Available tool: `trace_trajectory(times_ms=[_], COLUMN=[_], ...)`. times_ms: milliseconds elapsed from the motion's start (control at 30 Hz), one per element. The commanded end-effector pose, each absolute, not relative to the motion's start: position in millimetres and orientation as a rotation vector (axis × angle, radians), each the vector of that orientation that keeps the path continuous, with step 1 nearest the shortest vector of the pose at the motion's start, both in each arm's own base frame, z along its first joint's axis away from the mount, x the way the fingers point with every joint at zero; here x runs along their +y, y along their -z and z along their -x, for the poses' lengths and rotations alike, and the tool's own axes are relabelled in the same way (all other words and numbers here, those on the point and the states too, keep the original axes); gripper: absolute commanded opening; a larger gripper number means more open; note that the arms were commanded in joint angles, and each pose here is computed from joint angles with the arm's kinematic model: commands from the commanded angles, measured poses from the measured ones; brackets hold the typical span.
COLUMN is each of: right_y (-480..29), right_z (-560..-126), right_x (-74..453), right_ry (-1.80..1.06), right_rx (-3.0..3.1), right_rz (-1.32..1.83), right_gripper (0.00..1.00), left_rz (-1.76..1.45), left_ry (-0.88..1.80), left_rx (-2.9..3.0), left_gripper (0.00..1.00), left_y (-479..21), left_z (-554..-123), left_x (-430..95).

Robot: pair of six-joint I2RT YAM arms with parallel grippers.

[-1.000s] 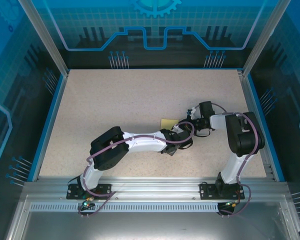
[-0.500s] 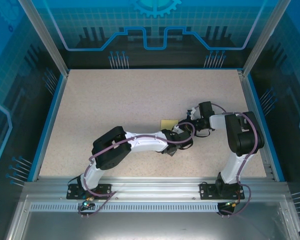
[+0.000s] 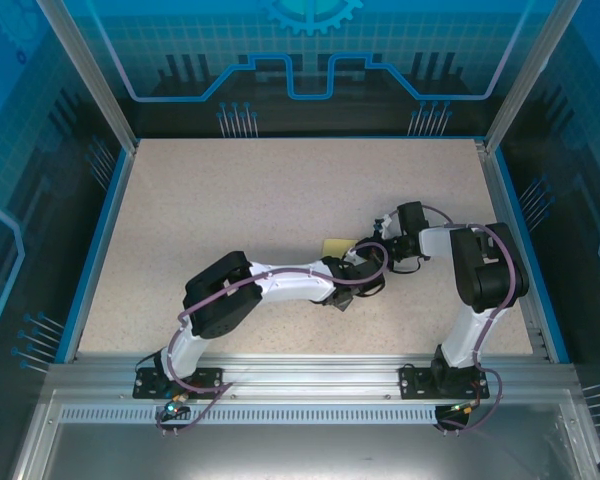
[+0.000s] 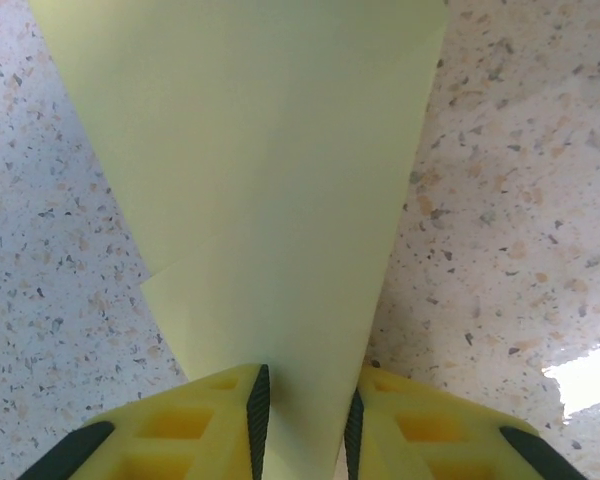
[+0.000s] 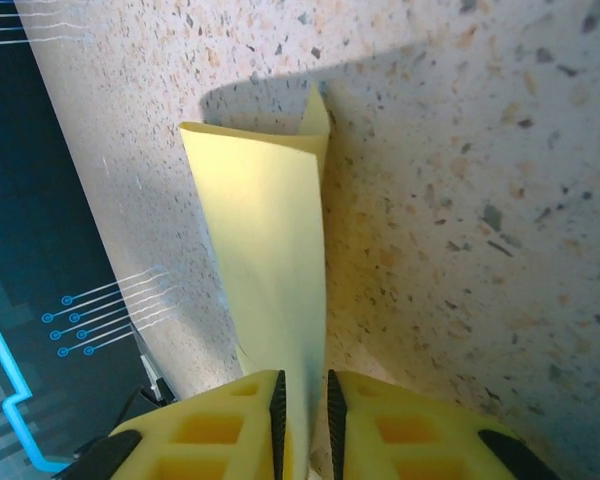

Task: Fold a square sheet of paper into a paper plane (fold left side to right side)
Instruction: Fold the wing for the fifth time at the center of the table.

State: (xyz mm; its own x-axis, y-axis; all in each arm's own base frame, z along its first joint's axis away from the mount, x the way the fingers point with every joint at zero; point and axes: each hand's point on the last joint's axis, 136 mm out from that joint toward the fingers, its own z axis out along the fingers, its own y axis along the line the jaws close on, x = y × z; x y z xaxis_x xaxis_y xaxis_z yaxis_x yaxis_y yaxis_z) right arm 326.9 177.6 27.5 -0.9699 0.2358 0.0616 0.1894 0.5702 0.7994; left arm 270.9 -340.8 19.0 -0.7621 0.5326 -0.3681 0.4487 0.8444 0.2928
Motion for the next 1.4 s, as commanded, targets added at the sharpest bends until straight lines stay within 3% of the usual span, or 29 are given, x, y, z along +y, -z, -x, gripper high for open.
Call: trace_trajectory(times_ms=[0, 300, 500, 833, 1367], right_y=[-37, -63, -69, -59, -59], right_z=[-328, -326, -318, -306, -317], right_x=[176, 135, 128, 146, 205], right_ry=[-1.350, -1.209, -1.190, -1.221, -1.231], right_rx=[2.736, 2.654, 2.638, 2.640, 2.633], right_rz=[-0.338, -0.349, -0.330, -0.237, -0.033], right_gripper=[0.27, 0.38, 0.43, 0.50, 0.58], left_rz=[-0.715, -0.609, -0.458, -0.160, 0.010], left_ry=[-0.238, -0.073, 0.219, 0.659, 0.937], left_rx=[2.608, 2.629, 2.628, 2.583, 2.569], left_gripper=[0.27, 0.24, 0.22, 0.17, 0.13], left_y=[-16, -26, -42, -52, -44], left_z=[-272, -275, -280, -286, -284], left_x=[-337, -327, -322, -304, -299])
